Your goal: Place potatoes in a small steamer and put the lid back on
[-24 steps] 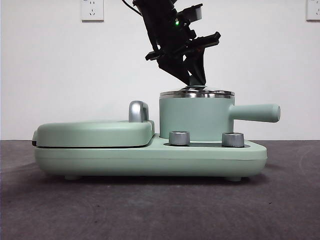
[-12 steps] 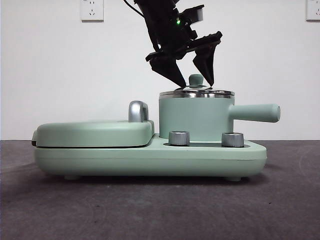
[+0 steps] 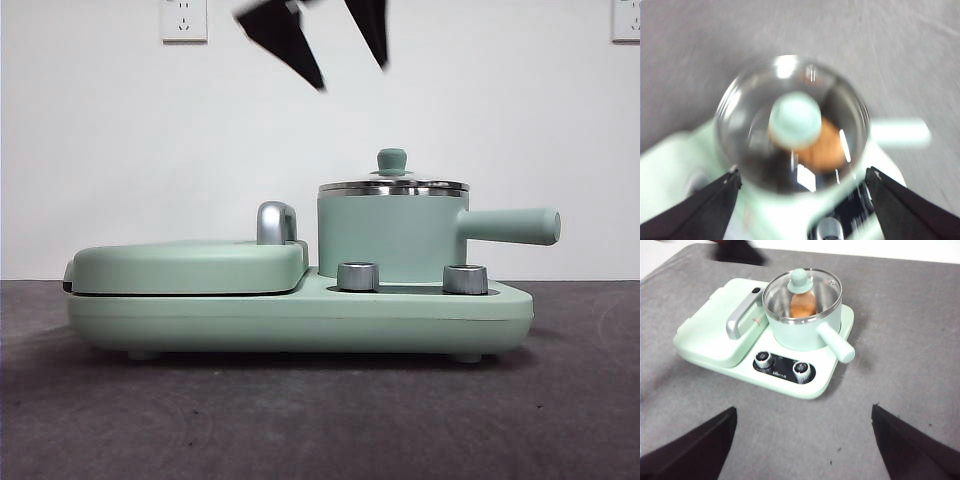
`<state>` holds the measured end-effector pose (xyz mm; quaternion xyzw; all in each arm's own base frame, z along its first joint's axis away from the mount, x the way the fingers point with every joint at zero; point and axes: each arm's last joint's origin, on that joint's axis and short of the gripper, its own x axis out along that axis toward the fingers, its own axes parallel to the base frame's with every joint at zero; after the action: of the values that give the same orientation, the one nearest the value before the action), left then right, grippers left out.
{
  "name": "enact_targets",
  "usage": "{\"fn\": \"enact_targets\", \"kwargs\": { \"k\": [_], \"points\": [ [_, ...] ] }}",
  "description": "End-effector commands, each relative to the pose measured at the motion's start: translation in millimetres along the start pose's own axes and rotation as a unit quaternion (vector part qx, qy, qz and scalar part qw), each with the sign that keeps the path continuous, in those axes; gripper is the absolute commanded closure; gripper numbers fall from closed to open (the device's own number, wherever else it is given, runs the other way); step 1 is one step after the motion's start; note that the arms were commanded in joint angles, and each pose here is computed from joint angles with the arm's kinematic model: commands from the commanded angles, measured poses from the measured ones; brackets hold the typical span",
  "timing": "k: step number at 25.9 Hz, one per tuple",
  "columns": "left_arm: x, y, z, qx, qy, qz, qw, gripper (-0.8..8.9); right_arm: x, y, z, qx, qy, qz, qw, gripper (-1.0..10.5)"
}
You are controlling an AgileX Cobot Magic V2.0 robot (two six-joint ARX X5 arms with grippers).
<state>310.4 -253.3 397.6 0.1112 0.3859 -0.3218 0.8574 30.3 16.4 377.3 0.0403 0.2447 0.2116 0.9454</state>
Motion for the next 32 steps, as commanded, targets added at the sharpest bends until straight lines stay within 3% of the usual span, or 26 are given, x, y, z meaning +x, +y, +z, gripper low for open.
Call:
{"fn": "enact_targets", "kwargs": {
  "k": [1, 5, 10, 15, 21, 24, 32],
  "points": [
    [-34, -4, -2, -0.012, -0.01, -0.003, 1.0, 4.04, -2, 1, 5, 0.005, -0.016, 0.01, 1.0, 5.2],
    [-92, -6, -29, -0.003, -0.031, -0.004, 1.0, 4.07, -2, 5, 9, 0.003, -0.032, 0.058, 0.998, 5.2],
    [-133, -8, -77, 0.016, -0.038, -0.007, 0.999, 4.07, 1, 7, 10, 0.002, -0.023, 0.079, 0.997, 5.2],
    [-168, -9, -136, 0.03, -0.085, -0.011, 0.996, 4.08, 6, 9, 12, -0.002, -0.006, 0.108, 0.994, 5.2],
    [-188, -7, -197, 0.024, -0.12, -0.014, 0.992, 4.07, 15, 13, 15, -0.019, 0.019, 0.149, 0.989, 5.2],
    [-190, -6, -217, 0.014, -0.118, -0.014, 0.993, 4.07, 20, 13, 16, -0.019, 0.03, 0.147, 0.988, 5.2],
    [-194, -5, -238, -0.015, -0.098, -0.016, 0.995, 4.2, 27, 14, 18, -0.021, 0.042, 0.142, 0.989, 5.4]
  ]
}}
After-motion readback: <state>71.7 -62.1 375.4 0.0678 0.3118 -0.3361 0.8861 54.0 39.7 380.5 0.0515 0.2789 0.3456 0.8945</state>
